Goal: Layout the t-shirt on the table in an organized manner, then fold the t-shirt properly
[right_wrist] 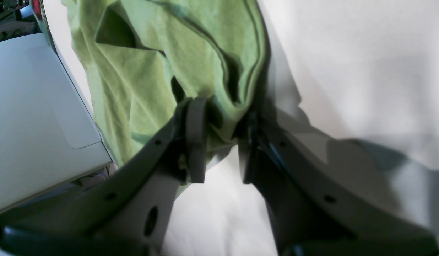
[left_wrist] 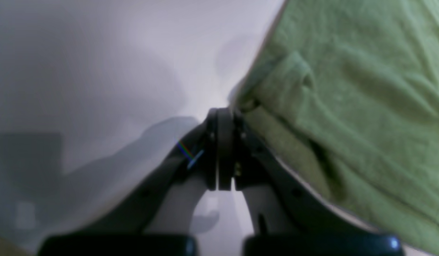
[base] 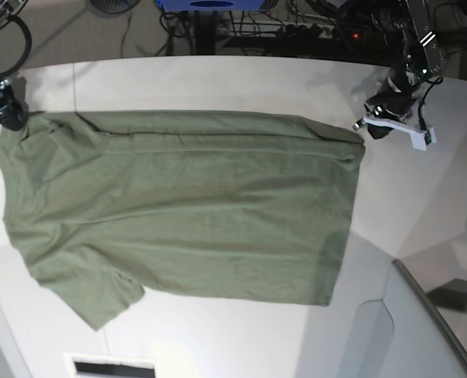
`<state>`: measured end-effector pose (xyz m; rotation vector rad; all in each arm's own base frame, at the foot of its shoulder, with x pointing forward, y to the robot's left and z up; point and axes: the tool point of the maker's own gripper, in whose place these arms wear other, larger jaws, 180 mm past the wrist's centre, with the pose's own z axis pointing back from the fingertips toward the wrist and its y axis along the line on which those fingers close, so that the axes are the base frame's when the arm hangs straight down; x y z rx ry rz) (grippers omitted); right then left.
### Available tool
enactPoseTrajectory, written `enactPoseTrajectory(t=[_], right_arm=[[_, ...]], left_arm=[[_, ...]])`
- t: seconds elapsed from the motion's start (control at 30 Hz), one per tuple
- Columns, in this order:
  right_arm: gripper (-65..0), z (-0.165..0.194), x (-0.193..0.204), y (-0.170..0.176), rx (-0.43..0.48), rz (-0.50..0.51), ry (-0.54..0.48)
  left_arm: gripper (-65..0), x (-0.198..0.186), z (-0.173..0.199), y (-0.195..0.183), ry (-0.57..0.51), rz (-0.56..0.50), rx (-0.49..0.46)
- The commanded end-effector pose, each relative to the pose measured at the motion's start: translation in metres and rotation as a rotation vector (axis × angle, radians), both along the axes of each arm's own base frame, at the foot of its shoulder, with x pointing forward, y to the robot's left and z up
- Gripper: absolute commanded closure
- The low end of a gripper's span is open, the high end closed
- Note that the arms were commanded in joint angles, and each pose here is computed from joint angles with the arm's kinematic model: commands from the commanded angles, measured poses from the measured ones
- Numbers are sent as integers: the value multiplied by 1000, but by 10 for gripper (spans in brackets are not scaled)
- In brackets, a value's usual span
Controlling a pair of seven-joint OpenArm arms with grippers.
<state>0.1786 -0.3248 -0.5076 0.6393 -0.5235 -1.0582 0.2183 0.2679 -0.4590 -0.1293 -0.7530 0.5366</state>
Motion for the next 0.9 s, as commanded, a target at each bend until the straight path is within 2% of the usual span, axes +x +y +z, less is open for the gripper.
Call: enactPoseTrajectory(t=[0.0,0.37,0.77,0.87], right_arm=[[-153,-8,-17,-5,-21,26,88],[-153,-8,-17,-5,-22,28,90],[-153,-8,-17,-6,-25,26,89],[-153,-8,-17,-6,-25,26,89]], left_arm=[[0,11,11,6,-46,0,15],[0,38,9,-24,-69,-53,-27],[0,66,-2,-31,-67,-38,-82],[0,79,-3,-48,-73,-71,-106]])
